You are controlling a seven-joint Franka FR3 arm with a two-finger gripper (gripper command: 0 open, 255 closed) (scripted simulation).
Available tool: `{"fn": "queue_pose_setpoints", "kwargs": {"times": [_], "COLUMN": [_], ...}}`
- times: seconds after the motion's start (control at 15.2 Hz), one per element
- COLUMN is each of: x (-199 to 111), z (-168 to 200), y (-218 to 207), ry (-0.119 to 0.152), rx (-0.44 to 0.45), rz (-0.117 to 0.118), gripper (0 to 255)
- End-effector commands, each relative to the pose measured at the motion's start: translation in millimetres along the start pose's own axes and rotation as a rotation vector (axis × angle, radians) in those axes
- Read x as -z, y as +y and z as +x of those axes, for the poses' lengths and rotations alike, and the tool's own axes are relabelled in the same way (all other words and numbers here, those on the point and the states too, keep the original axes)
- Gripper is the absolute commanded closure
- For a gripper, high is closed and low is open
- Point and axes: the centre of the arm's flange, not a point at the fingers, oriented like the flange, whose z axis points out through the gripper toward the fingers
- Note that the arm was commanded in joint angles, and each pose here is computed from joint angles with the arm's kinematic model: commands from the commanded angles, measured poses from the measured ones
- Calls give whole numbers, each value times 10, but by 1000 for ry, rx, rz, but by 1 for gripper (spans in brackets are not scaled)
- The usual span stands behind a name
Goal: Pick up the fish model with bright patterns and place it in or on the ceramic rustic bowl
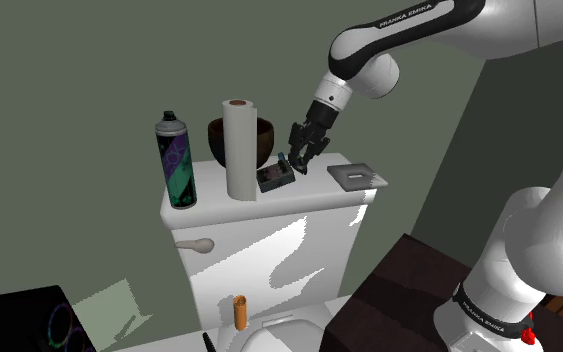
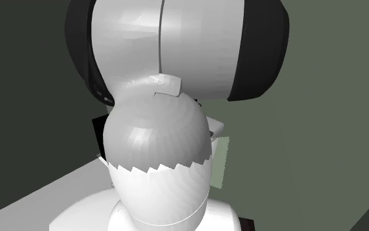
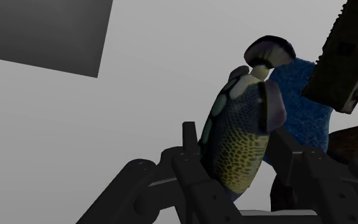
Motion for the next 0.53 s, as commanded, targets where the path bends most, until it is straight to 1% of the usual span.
{"fn": "queue_pose_setpoints", "kwargs": {"times": [0.0, 0.33, 0.46], "x": [0, 0, 94], "z": [0, 0, 4], "y": [0, 0, -47], "ry": [0, 0, 0], "rx": [0, 0, 0], "rz": [0, 0, 0], "gripper": [255, 255, 255]}}
